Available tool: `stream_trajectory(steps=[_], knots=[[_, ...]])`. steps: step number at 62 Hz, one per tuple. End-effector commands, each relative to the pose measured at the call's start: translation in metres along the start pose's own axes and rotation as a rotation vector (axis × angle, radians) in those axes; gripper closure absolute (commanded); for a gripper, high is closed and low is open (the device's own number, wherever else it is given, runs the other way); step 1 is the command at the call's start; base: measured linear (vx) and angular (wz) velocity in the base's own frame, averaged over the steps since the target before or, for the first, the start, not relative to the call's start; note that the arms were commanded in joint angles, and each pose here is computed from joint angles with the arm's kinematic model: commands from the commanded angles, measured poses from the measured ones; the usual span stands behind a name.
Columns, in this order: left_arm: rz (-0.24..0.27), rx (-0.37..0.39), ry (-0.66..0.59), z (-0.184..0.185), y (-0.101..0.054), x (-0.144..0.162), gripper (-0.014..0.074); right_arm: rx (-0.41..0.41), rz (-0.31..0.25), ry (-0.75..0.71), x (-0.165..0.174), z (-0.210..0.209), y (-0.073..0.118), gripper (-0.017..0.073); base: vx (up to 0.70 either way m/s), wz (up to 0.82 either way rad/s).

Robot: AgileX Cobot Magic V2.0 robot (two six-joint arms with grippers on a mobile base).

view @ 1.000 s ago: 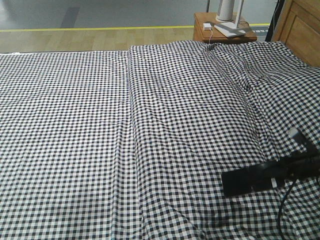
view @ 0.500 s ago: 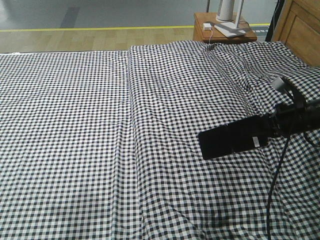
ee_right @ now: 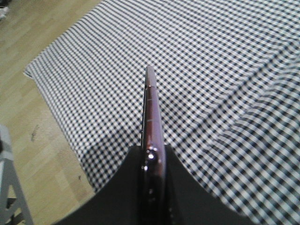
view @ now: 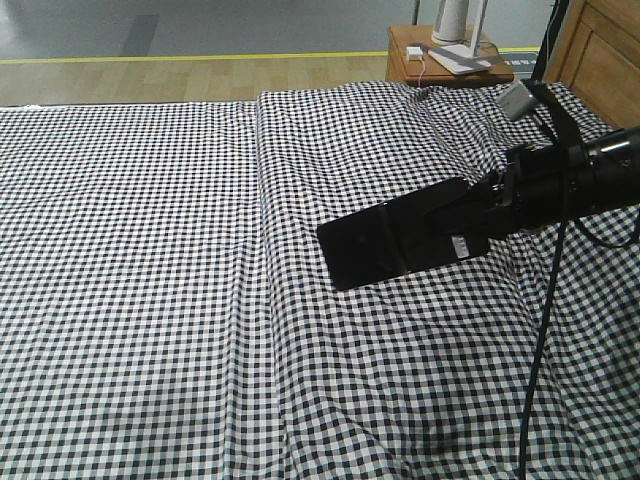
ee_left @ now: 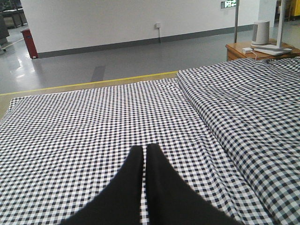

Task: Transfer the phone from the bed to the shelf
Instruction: 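Lift the black phone off the bed with the right gripper, then hold the phone in the right gripper while the base turns away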

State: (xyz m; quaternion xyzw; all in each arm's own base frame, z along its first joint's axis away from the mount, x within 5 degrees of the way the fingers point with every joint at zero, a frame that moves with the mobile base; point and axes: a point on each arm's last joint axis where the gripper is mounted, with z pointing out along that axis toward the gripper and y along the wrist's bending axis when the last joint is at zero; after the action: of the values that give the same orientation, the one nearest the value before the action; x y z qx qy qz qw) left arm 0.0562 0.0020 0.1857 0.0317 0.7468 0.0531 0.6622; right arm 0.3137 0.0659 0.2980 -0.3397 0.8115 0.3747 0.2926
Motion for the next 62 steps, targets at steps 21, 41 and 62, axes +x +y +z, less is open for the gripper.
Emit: stream_trajectory(steps=[21,41,62], knots=[[-0.014,-0.01,-0.107,-0.003,0.002,-0.014,0.0592,-0.276,-0.17,-0.062,0.0,0.017,0.098,0.0561,0.0,0.0],[-0.014,-0.01,-0.107,-0.003,0.002,-0.014,0.0592,-0.343,-0.243,-0.039,-0.002,0.018,0.138,0.0561,0.0,0.0],[-0.014,-0.01,-0.107,-0.003,0.002,-0.014,0.0592,-0.343,-0.239,-0.041,-0.002,0.017,0.139,0.0561,0.0,0.0]])
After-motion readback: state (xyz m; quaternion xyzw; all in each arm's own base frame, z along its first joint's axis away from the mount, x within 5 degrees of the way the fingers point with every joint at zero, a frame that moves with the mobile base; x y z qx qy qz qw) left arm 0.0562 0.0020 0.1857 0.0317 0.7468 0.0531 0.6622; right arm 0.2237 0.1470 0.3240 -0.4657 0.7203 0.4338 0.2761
